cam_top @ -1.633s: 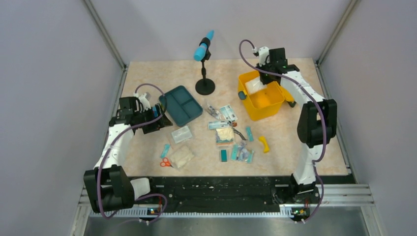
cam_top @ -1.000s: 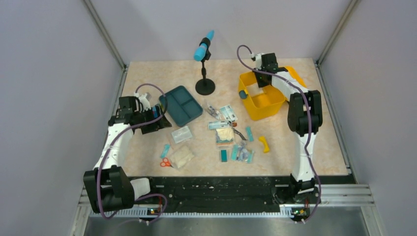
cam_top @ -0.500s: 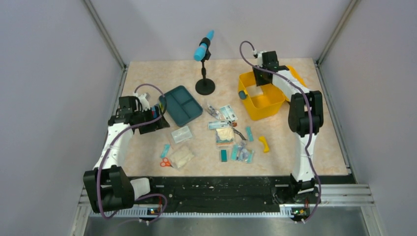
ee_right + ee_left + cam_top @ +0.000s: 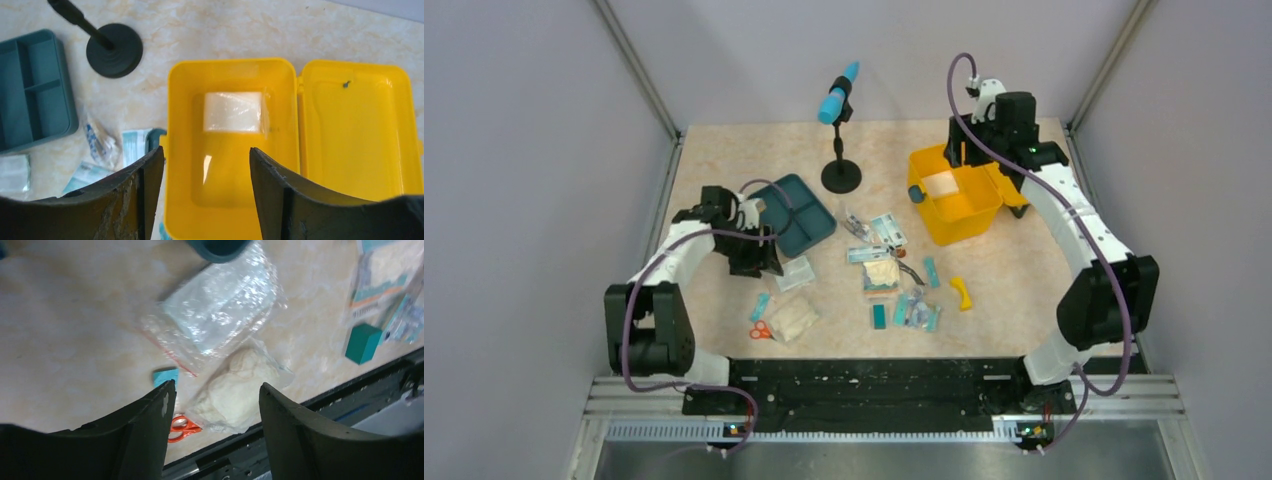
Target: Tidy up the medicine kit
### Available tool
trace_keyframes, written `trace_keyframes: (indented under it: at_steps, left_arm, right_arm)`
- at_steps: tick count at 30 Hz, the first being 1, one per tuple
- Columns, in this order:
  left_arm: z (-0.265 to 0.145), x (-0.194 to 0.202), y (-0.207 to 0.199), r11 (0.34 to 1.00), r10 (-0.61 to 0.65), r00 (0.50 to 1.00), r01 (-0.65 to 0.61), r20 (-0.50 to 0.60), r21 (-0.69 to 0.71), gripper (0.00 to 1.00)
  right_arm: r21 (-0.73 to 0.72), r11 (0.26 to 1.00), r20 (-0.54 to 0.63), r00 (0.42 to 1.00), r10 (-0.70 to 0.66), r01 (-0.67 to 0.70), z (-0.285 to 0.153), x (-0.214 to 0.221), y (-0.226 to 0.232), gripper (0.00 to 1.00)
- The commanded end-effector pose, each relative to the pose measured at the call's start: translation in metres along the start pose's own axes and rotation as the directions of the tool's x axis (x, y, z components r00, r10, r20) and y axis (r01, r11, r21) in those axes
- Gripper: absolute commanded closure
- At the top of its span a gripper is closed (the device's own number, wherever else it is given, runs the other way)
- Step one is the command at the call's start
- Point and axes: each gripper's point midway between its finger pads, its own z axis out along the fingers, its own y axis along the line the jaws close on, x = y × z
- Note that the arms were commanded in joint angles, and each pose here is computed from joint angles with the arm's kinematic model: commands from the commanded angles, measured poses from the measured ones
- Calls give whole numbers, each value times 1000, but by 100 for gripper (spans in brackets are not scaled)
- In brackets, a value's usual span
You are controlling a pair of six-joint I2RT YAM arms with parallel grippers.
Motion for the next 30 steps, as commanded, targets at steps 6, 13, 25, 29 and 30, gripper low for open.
trace_keyframes:
  at_steps: [6,13,25,29,30]
  left_arm:
    - [25,54,-34,921,385,861,-379,-333,85,40]
    - [43,59,-19,843,465,769,-535,-437,-44,37]
    - [60,71,-14,800,504,711,-598,-491,-45,83]
    - [51,67,-35,810,536,725,-586,-433,22,100]
    - [47,65,-39,809,545,728,-588,-416,31,100]
  right_arm:
    - [-59,998,20,999,-29,30,-54,22,20,37]
    - [-36,997,47,997,-63,64,-76,26,17,37]
    - [-28,997,51,996,-75,77,-83,31,16,37]
    - [-33,996,46,996,-82,84,-82,31,17,37]
    - [-35,996,44,995,-84,86,-82,32,17,37]
